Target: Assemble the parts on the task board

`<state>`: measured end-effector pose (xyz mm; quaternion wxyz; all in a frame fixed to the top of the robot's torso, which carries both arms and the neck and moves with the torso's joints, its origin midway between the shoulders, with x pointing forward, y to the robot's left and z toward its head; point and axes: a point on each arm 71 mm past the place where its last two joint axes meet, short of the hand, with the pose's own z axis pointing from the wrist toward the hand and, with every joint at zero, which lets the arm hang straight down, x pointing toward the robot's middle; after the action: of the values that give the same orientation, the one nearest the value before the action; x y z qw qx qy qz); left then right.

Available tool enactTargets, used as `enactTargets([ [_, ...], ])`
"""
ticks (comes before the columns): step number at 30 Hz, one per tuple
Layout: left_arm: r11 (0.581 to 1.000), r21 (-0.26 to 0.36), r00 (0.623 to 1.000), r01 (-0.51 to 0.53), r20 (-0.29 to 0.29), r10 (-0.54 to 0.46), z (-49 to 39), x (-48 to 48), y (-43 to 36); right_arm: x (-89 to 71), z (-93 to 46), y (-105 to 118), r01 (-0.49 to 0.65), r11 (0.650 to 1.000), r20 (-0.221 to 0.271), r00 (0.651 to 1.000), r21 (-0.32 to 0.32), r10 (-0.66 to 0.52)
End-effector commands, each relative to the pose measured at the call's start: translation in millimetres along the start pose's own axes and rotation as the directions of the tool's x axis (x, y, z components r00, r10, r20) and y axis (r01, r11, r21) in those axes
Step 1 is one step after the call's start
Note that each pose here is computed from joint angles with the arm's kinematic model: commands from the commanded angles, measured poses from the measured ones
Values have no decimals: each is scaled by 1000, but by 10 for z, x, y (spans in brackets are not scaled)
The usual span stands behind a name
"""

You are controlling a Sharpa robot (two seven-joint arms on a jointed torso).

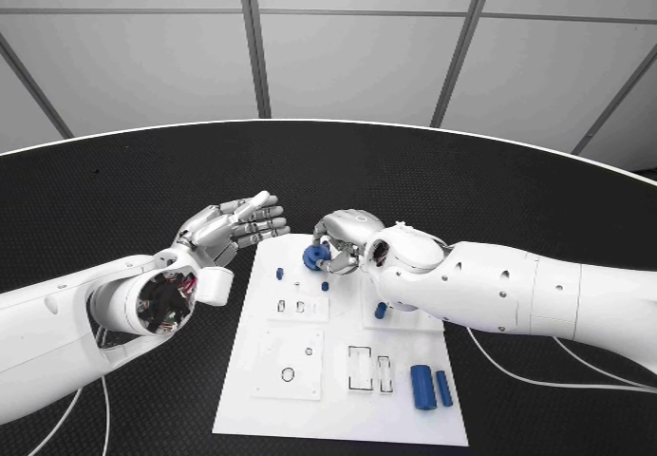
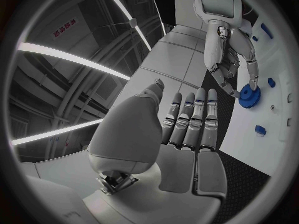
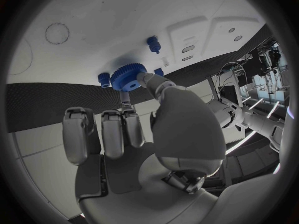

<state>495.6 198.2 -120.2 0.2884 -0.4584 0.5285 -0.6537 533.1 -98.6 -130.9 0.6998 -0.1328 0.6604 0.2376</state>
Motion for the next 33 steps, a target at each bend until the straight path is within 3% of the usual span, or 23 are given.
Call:
enactTargets([
  [1, 1000, 0, 1000, 0, 0, 0, 0, -2, 0, -1, 1, -8, 0, 1000, 2, 1000, 5, 0],
  [33, 1000, -2, 1000, 0, 1, 0, -1, -8, 0, -6, -22, -42, 0, 1000, 1, 1000, 24, 0],
])
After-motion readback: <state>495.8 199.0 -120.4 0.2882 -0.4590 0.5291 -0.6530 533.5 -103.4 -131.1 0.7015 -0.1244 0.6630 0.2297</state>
